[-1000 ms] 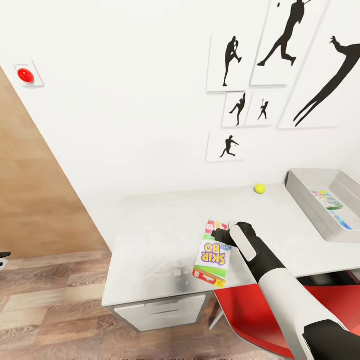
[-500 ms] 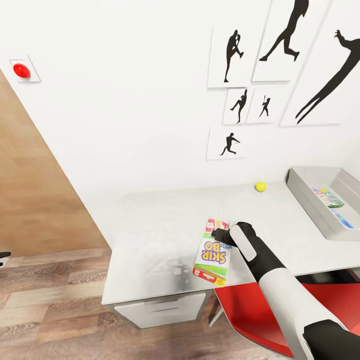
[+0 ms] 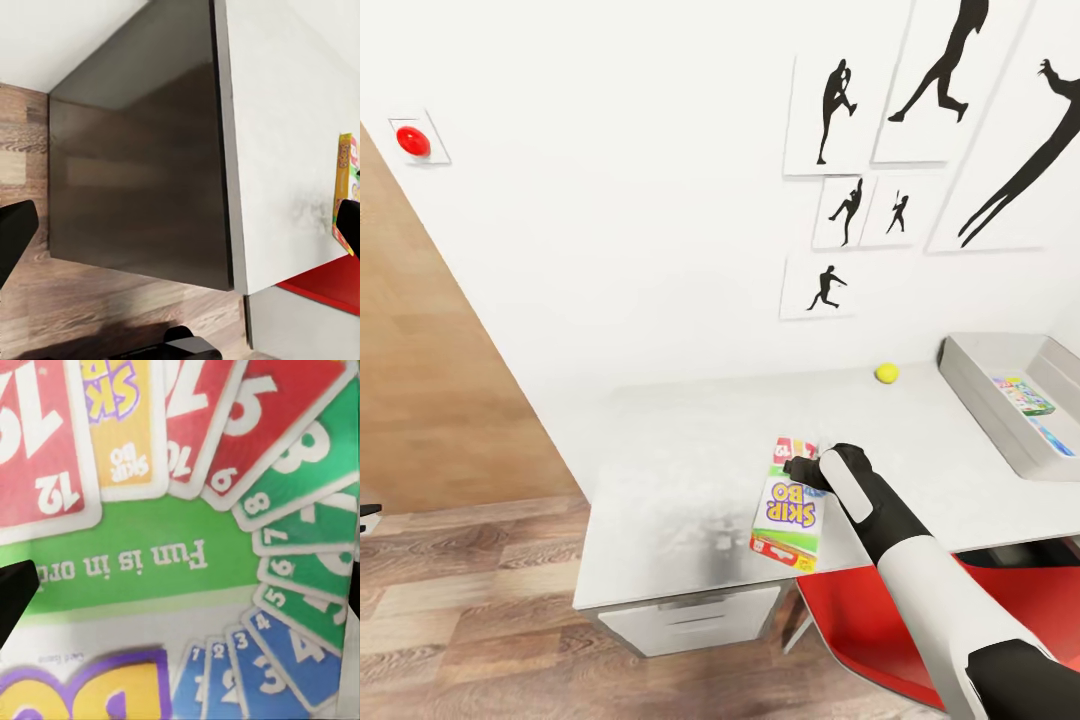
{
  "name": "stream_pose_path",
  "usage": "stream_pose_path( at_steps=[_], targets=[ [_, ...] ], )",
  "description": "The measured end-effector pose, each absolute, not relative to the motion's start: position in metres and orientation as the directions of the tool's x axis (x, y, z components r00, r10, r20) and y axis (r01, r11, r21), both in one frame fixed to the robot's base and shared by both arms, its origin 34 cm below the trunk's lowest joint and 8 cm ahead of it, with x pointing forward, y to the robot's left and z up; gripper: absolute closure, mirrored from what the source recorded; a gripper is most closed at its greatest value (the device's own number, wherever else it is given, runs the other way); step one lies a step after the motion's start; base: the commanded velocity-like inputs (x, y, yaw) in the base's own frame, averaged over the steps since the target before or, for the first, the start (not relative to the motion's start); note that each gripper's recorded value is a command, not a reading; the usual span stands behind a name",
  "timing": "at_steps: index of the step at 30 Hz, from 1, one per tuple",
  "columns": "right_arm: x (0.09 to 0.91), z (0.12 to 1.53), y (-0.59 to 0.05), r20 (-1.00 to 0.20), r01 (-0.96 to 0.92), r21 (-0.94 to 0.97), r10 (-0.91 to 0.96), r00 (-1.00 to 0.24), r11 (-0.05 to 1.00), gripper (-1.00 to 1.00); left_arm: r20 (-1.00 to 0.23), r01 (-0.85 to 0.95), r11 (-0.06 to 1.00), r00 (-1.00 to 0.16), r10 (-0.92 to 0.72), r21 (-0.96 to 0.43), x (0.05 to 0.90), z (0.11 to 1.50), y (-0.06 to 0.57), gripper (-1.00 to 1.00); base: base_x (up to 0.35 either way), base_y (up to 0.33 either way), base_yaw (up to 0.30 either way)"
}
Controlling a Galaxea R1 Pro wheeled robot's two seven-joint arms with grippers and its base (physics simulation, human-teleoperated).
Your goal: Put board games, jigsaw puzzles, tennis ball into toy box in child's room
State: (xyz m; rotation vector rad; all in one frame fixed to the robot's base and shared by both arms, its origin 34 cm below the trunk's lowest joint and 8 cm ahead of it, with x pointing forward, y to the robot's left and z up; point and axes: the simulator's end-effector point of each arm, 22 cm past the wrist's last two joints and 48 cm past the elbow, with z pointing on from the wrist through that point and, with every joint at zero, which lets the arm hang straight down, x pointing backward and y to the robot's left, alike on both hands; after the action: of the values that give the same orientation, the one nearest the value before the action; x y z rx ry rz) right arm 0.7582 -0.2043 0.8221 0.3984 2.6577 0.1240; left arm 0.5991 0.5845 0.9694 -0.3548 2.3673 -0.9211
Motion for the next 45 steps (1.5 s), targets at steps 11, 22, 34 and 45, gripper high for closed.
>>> stream_pose_path(
  at_steps=[11,22,34,45],
  targets=[
    [0.757,0.822,-0.202,-0.411,0.252,0.157,0.295,-0.863,0.955,-1.00,-0.412,-0.039,0.727,-0.803,-0.431,-0.685,0.599,0.969,0.585,-1.00,0.000,0.064,0.000],
    [0.756,0.822,-0.177,-0.391,0.235,0.223,0.308,-0.867,0.946,-1.00,-0.412,-0.039,0.727,-0.803,-0.431,-0.685,0.599,0.969,0.585,-1.00,0.000,0.014,0.000],
    [0.759,0.825,-0.166,-0.393,0.215,0.263,0.307,-0.867,0.941,-1.00,-0.411,-0.040,0.727,-0.803,-0.431,-0.685,0.599,0.969,0.585,-1.00,0.000,0.071,0.000],
    [0.758,0.824,-0.165,-0.391,0.213,0.263,0.306,-0.868,0.941,-1.00,-0.411,-0.038,0.726,-0.803,-0.431,-0.687,0.600,0.969,0.584,-1.00,0.000,0.068,0.000]
  ],
)
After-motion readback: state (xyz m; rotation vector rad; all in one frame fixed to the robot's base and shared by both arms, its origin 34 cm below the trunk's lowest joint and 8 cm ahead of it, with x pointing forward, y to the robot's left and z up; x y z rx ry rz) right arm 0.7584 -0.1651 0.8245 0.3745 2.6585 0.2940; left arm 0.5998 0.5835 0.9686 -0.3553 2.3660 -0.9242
